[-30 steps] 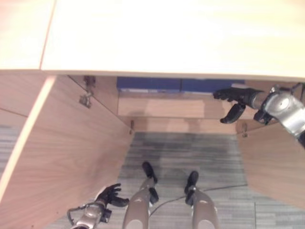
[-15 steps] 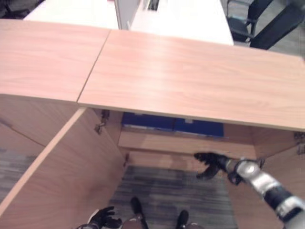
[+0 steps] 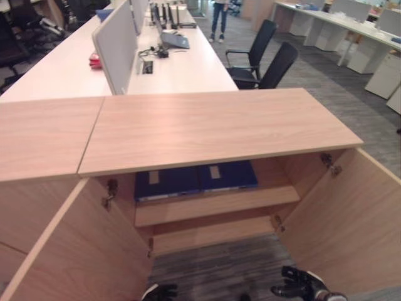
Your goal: Put the empty folder in the office cabinet
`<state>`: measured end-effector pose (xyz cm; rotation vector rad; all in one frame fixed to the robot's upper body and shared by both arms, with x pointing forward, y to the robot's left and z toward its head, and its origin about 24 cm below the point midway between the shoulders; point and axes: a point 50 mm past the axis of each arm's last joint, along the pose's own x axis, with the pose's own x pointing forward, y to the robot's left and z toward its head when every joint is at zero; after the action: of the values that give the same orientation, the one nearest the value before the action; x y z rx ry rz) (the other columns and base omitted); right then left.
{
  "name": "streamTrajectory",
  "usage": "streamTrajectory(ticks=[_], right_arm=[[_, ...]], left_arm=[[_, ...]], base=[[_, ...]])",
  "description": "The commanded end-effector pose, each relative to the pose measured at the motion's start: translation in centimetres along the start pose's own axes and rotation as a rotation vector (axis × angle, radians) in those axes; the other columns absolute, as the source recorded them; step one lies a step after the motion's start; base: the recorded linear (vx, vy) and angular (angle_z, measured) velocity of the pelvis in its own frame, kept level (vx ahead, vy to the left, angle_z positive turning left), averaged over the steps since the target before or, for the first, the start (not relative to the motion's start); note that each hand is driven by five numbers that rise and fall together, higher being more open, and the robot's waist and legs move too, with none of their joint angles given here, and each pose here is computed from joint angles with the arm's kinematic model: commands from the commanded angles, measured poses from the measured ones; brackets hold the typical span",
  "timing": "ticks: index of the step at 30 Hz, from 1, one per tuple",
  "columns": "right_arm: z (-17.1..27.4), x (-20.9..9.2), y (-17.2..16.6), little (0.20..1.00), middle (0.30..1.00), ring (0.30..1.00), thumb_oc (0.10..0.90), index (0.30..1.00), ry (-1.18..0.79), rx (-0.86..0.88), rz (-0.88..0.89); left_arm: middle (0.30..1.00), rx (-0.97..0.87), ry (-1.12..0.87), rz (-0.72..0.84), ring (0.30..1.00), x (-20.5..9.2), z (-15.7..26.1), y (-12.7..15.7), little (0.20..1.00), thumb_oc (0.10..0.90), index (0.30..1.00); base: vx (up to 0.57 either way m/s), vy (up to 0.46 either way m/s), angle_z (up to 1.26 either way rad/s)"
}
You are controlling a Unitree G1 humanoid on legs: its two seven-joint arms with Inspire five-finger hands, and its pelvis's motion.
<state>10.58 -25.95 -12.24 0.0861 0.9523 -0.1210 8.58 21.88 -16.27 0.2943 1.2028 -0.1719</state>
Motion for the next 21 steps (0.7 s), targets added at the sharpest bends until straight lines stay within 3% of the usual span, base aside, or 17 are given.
streamTrajectory(ticks=[1,11,17,21], right_arm=[[7.0,0.8,-0.7,0.900,0.900,0.900,0.800,0.900,-0.272,0.020,-0.056],[6.5,0.6,-2.8,0.900,0.900,0.900,0.800,0.900,-0.287,0.154,-0.201],[6.9,-0.8,-5.6,0.900,0.900,0.900,0.800,0.900,-0.329,0.154,-0.335],[8.5,-2.8,-9.5,0.900,0.900,0.900,0.800,0.900,-0.395,0.133,-0.498]], left_arm=[[0.900,0.088,-0.011,0.007,0.900,0.1,-0.1,-1.1,0.900,0.800,0.900],[0.900,0.056,0.020,0.033,0.900,0.2,-0.5,-1.2,0.900,0.800,0.900],[0.900,0.018,0.018,0.075,0.900,0.2,-0.3,-0.5,0.900,0.800,0.900],[0.900,0.015,0.034,0.111,0.900,-0.1,-1.1,0.6,0.900,0.800,0.900]], base=[[-0.15,0.107,-0.51],[-0.14,0.036,-0.65],[0.00,-0.095,-0.44],[0.09,-0.262,-0.70]])
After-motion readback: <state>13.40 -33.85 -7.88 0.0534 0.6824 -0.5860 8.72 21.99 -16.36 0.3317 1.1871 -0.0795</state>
